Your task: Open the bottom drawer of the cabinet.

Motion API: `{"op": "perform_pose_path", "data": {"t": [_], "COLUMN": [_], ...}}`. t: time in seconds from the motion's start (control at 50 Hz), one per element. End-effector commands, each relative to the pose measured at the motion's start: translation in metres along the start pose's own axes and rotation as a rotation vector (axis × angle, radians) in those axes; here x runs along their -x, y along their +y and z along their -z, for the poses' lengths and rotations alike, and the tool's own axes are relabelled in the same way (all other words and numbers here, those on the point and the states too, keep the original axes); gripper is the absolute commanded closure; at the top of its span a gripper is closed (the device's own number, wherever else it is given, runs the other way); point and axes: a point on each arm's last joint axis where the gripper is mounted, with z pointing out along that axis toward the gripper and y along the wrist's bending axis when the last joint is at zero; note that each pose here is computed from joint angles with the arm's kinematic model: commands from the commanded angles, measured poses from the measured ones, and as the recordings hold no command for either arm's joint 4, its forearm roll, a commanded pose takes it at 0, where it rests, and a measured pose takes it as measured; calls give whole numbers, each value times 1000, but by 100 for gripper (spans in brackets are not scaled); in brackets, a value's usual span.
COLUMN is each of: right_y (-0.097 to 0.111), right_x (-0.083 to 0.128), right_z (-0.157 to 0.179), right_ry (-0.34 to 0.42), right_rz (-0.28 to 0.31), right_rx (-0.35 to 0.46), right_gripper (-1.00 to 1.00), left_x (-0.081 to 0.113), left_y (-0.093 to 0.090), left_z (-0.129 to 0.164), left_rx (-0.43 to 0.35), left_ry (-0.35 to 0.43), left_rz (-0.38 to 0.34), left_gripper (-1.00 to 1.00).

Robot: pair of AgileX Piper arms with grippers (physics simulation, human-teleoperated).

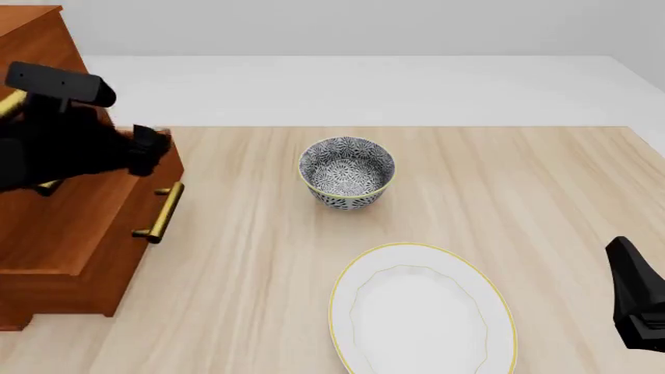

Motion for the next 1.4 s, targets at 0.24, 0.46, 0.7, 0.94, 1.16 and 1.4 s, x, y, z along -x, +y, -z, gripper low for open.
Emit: {"op": "perform_pose_path", "data": {"t": [0.24, 0.46, 0.7, 0.94, 1.16, 1.4], "right_y": [0, 0, 0, 0, 0, 0], "right_x": [0, 0, 0, 0, 0, 0], "right_z": [0, 0, 0, 0, 0, 0], "right_ry": [0, 0, 0, 0, 0, 0], "right_rz": [0, 0, 0, 0, 0, 0], "right_rx": [0, 0, 0, 0, 0, 0], "right_gripper": [-100, -100, -100, -100, -100, -100], "left_x": [-27, -37, -50, -66, -80, -85], "left_y": [22, 31, 32, 34, 34, 30], "left_z": [-15, -17, -23, -25, -23, -28], "left_rx": [75, 107, 116, 128, 138, 127], "left_ry": [94, 105, 125, 146, 163, 173], "left_rz": [88, 77, 112, 142, 159, 202], "left_gripper": [-100, -100, -100, -100, -100, -100]}}
